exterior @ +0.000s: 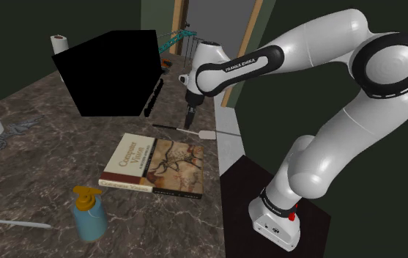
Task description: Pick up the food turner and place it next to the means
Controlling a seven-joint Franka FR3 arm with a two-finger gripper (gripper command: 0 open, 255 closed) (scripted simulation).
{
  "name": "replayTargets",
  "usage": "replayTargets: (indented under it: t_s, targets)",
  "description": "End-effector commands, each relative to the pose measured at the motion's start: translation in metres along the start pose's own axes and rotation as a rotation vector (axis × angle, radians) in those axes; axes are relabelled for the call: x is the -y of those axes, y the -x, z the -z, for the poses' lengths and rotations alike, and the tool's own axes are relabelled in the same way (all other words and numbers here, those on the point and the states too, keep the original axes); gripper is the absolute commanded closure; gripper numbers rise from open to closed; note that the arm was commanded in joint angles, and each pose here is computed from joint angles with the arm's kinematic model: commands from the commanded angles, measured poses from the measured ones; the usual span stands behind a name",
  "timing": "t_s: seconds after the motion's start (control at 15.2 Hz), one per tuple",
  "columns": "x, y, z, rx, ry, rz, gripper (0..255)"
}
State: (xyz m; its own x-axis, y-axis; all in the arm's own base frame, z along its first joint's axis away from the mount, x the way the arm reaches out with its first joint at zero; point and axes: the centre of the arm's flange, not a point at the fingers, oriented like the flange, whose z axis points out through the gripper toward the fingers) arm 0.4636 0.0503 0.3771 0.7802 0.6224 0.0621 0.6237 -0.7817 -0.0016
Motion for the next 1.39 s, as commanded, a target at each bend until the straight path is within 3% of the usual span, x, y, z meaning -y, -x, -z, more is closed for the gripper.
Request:
replayTargets:
  t_s: [0.0,0.33,0.86,0.92,1.32]
  targets:
    - [0.0,-0.003,-0.009,-0.004,0.001,0.008,0]
    - [0.0,-0.003,-0.039,-0.004,0.001,0.008,0]
    - [0.0,-0.003,-0.039,-0.004,0.001,0.008,0]
    - [0.0,-0.003,-0.039,-0.004,0.001,0.008,255]
    - [0.0,-0.003,-0.039,-0.004,0.001,0.008,255]
